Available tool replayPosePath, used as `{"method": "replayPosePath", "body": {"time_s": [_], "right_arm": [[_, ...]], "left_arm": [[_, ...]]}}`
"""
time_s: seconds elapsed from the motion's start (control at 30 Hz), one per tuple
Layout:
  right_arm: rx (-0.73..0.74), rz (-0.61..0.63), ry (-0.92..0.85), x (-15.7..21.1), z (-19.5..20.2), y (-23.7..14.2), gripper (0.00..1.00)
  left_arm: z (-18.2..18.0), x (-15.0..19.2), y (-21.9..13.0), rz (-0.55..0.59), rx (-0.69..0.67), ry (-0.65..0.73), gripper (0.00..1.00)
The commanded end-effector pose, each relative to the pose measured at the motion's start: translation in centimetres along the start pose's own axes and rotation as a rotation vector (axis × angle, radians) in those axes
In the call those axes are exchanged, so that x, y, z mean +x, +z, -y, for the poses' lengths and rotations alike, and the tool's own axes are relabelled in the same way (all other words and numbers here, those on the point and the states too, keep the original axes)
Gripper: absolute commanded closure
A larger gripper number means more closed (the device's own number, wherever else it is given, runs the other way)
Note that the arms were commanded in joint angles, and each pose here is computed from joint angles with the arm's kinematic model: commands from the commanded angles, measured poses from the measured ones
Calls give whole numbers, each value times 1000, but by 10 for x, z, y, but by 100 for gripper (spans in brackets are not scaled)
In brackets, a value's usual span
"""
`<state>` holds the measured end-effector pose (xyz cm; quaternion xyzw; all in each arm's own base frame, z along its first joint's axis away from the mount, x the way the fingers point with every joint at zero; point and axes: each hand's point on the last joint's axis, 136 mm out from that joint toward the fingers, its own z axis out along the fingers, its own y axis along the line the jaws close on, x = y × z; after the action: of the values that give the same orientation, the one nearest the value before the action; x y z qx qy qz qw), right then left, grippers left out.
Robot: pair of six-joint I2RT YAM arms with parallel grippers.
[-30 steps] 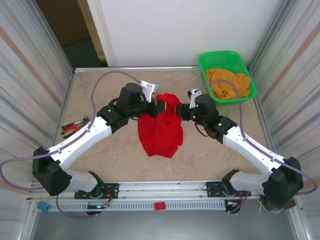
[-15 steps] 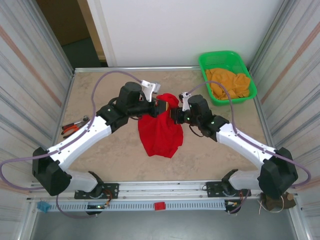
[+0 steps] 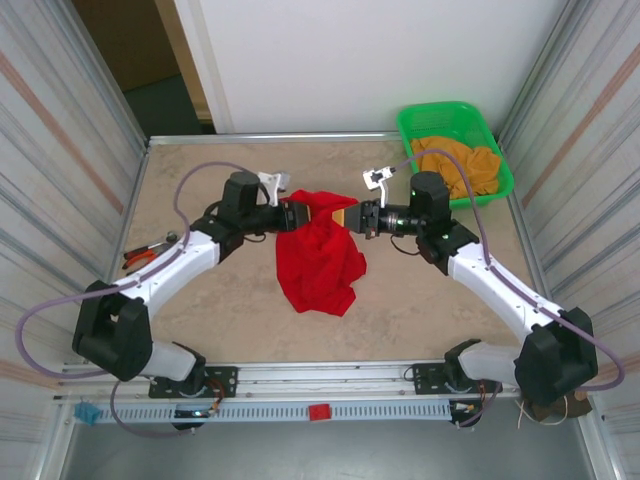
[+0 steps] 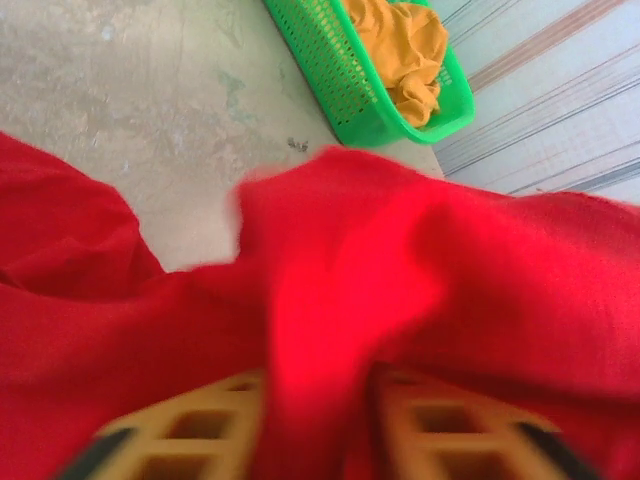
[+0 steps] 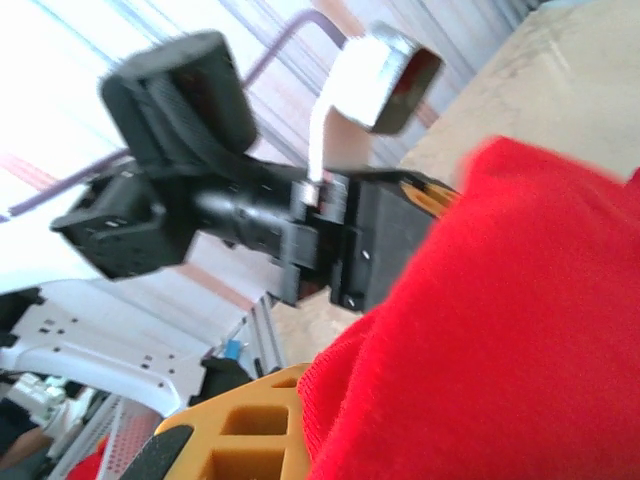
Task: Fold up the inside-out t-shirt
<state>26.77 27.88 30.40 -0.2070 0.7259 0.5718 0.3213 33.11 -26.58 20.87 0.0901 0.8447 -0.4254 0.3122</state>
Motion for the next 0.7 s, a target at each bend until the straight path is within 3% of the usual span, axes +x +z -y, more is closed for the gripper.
{"method": "replayPosePath", "body": {"time_s": [0.0, 0.1, 0.33, 0.57, 0.67], "right_arm": [[-88, 16, -37, -15, -22, -9, 100], [-65, 26, -25, -15, -15, -9, 100], [-37, 33, -9, -14, -7, -8, 100], [-30, 38, -9, -17, -6, -6, 100], [-29, 42, -12, -18, -7, -5, 100]], "left_arm": [[15, -9, -13, 94, 71, 27, 48], [23, -8, -26, 137, 93, 39, 38], [37, -6, -49, 250, 111, 40, 30], [56, 1, -32, 202, 135, 73, 29], [55, 6, -18, 169, 120, 76, 34]]}}
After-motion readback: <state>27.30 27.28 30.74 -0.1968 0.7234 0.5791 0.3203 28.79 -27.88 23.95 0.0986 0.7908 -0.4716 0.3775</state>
